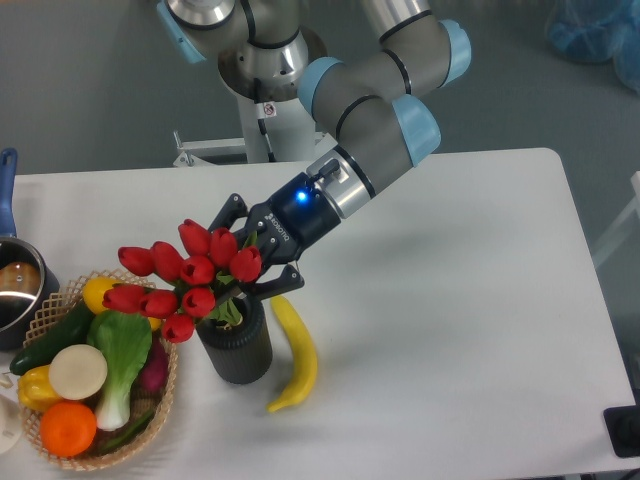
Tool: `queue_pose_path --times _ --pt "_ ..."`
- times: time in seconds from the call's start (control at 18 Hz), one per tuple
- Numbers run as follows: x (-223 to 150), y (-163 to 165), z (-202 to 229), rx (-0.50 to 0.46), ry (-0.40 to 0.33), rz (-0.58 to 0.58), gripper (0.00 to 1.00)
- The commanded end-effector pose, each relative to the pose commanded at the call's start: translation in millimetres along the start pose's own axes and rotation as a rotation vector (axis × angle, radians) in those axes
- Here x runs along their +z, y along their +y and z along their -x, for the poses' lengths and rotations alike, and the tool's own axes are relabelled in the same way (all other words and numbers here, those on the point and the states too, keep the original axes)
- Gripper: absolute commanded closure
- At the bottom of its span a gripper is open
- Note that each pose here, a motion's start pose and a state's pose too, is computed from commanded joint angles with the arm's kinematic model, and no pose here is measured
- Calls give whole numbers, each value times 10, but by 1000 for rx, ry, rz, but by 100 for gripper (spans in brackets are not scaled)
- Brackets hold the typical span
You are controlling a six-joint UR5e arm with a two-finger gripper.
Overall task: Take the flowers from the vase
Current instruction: 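Lift the tulips straight up out of the black vase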
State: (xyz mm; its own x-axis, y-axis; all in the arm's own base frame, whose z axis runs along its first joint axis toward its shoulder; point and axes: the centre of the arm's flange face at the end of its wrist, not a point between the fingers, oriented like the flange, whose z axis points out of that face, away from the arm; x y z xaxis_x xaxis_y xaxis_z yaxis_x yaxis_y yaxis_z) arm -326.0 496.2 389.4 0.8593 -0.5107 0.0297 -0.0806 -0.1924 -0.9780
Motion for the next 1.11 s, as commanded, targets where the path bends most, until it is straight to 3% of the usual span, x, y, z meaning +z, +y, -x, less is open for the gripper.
queue_pose_path --times 1.11 --pt "-170 -769 -45 39 12 -122 53"
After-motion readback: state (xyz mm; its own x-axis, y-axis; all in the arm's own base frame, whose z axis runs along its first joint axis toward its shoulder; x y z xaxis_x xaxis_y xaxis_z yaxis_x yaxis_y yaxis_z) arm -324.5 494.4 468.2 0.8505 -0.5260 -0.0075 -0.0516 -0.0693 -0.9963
